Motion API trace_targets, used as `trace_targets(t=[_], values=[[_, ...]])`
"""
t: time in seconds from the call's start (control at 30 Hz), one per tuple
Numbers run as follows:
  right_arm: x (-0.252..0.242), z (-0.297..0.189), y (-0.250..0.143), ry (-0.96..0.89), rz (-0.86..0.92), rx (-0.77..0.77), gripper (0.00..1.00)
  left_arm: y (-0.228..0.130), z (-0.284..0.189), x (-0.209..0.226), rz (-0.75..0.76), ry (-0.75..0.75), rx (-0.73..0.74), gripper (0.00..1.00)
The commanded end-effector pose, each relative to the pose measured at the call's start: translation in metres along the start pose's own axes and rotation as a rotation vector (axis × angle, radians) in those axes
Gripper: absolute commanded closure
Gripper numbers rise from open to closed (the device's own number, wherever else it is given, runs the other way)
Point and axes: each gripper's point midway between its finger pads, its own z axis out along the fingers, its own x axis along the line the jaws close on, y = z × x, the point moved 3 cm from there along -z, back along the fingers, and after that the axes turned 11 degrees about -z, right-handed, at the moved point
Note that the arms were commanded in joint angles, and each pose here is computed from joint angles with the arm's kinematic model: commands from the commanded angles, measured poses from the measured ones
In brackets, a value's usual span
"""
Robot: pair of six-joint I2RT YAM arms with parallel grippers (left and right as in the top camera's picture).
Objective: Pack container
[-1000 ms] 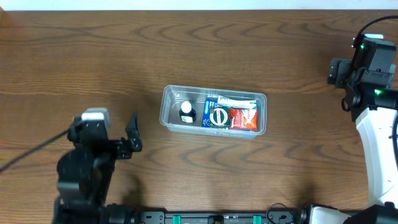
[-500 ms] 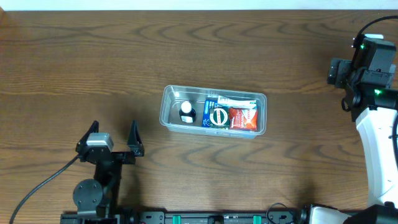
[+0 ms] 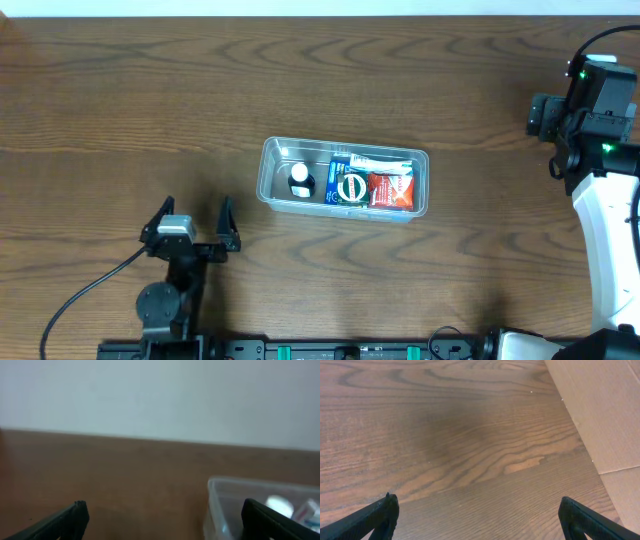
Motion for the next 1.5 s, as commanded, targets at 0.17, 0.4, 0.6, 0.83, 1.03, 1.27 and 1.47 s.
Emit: trace_targets(t=[0.17, 0.4, 0.6, 0.83, 1.03, 1.27, 1.47], values=[[-0.004, -0.002, 0.001, -0.014, 0.02, -0.002, 0.01, -0.019, -0.001, 0.005, 0.007, 0.015, 0.079, 0.02], [-0.004, -0.002, 0.001, -0.014, 0.02, -0.003, 0.01, -0.019, 0.0, 0.005, 0.0, 0.015, 0.079, 0.02], [-0.004, -0.002, 0.001, -0.014, 0.02, -0.002, 0.01, -0.019, 0.0, 0.005, 0.0, 0.015, 0.079, 0.02], [-0.004, -0.002, 0.001, -0.014, 0.02, -0.002, 0.01, -0.019, 0.0, 0.005, 0.0, 0.015, 0.079, 0.02], [-0.004, -0.002, 0.001, -0.014, 0.02, -0.002, 0.01, -0.019, 0.0, 0.005, 0.0, 0.014, 0.079, 0.02], [-0.003, -0.002, 0.0, -0.012, 0.017, -0.001, 0.01, -0.019, 0.0, 0.005, 0.0, 0.015, 0.079, 0.02], [0.017, -0.022, 0.01, 0.028, -0.017, -0.06, 0.01, -0.019, 0.0, 0.005, 0.0, 0.015, 0.079, 0.02]])
